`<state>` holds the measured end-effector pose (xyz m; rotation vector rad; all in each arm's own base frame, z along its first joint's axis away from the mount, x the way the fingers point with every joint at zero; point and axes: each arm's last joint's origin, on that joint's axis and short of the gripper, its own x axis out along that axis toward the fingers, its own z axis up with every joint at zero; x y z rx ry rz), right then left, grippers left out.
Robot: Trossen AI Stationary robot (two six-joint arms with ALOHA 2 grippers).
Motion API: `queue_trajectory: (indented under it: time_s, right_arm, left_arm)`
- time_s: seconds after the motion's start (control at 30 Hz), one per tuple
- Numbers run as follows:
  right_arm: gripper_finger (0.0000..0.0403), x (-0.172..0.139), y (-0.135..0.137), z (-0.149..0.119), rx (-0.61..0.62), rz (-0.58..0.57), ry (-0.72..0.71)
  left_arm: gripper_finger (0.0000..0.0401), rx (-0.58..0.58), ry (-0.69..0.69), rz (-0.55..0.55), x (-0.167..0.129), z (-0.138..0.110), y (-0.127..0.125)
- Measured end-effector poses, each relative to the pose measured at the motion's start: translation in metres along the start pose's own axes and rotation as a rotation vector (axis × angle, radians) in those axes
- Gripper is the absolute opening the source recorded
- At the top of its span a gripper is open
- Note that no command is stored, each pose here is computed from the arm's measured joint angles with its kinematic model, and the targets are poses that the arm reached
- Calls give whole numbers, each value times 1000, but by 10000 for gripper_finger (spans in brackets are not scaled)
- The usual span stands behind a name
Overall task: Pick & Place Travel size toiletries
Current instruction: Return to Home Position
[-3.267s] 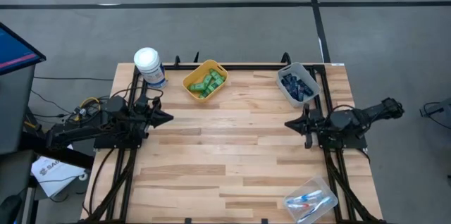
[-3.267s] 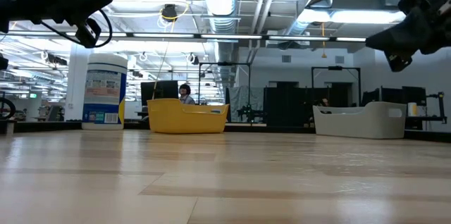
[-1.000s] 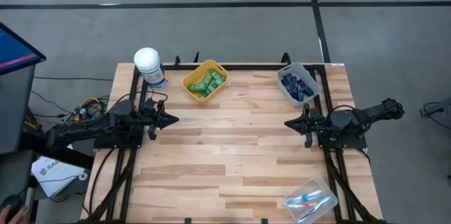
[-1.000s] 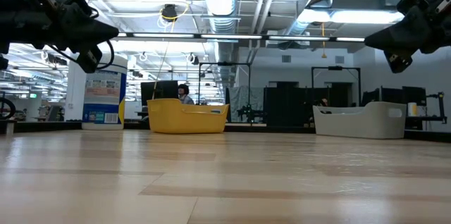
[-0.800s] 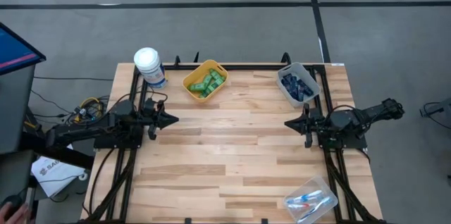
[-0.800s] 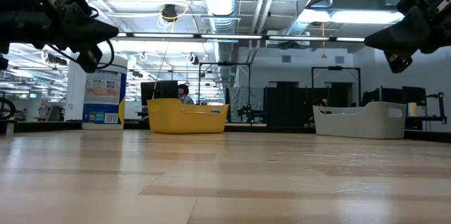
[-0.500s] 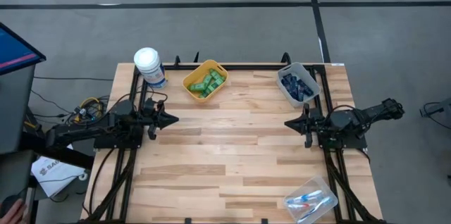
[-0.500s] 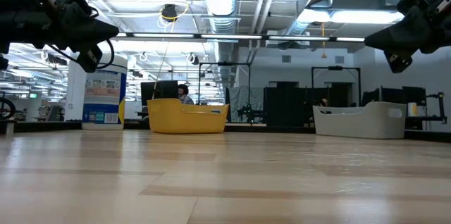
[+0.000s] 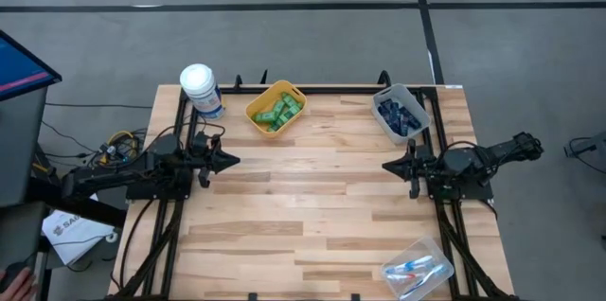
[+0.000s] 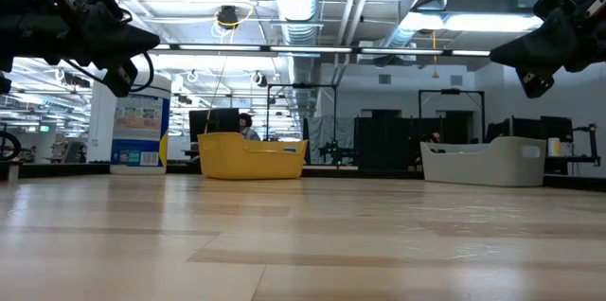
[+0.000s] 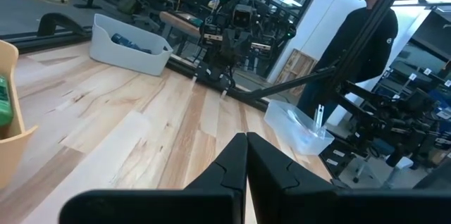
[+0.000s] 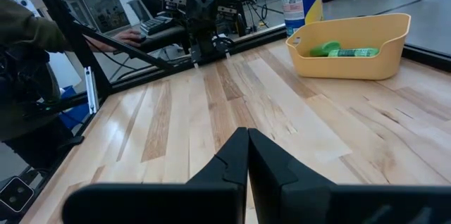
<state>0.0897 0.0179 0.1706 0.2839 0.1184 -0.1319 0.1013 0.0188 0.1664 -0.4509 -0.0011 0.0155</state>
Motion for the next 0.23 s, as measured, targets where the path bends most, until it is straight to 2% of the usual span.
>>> queue_trajectory:
  time_s: [0.23]
  right_arm:
    - [0,0,0,0,0,0,0]
  left_arm:
    - [1,1,-4,-2,0,0,0]
